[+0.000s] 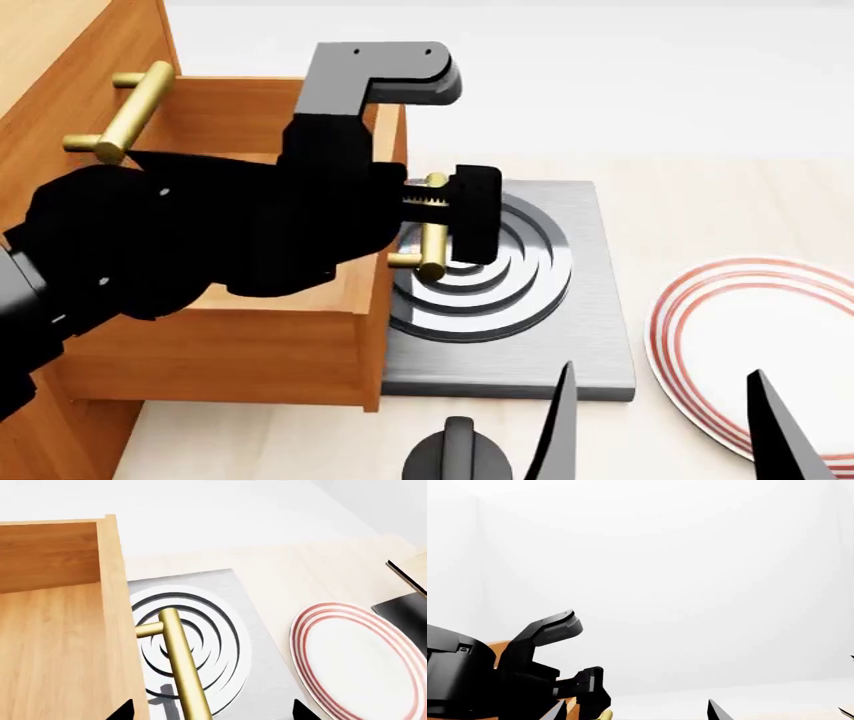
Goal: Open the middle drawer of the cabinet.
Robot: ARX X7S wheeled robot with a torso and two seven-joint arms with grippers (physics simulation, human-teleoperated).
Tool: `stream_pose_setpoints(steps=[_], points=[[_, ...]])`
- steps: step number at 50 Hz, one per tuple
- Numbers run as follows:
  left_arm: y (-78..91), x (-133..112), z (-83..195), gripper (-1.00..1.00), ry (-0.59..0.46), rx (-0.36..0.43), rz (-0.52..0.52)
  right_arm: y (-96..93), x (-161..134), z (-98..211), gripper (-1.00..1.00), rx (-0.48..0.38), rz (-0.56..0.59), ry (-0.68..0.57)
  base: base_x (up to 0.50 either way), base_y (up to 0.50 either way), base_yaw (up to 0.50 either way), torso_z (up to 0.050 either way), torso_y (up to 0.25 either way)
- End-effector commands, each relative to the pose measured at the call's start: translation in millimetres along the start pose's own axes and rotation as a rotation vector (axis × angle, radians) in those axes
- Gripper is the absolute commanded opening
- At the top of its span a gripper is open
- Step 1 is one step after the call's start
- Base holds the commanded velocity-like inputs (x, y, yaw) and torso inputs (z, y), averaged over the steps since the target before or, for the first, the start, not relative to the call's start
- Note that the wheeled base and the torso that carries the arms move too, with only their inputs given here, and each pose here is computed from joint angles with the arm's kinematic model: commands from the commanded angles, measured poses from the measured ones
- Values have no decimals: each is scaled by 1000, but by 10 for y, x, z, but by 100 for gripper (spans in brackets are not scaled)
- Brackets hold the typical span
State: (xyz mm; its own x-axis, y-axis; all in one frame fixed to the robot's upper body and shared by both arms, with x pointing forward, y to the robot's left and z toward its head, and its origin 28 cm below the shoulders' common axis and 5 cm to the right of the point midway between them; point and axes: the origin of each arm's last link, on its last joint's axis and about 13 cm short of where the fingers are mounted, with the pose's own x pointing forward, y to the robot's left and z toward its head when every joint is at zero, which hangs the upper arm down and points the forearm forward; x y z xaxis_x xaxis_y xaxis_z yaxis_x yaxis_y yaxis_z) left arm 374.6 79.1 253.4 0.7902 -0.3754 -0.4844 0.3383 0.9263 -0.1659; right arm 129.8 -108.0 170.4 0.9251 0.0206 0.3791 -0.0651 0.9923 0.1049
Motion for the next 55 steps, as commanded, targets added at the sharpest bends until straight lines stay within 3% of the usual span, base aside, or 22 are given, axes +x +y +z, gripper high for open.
stream_pose_setpoints(steps=[1,19,24,30,42,49,55], points=[[-310,-60,-24,100,-4,-79,-261,-4,0,-3,100,1,-1,-1,0,-3,-5,0,0],[-320,-75,137,100,-164,-68,-345,4,-4,-2,100,0,5,0,6,-5,-10,-1,0],[-268,-61,232,100,-252,-79,-255,5,-4,1,100,-1,6,0,6,-7,-14,0,0],[-184,-17,245,100,-265,-134,-123,8,-3,-2,100,-1,7,-1,2,-2,-4,0,0],[-152,22,156,100,-199,-148,-88,6,-8,1,100,-1,5,0,0,0,0,0,0],[-150,24,176,100,-242,-114,-102,7,-7,0,100,-1,5,-1,0,0,0,0,0],[-138,25,267,100,-406,-5,-106,7,-6,-2,100,-2,5,-1,0,0,0,0,0]])
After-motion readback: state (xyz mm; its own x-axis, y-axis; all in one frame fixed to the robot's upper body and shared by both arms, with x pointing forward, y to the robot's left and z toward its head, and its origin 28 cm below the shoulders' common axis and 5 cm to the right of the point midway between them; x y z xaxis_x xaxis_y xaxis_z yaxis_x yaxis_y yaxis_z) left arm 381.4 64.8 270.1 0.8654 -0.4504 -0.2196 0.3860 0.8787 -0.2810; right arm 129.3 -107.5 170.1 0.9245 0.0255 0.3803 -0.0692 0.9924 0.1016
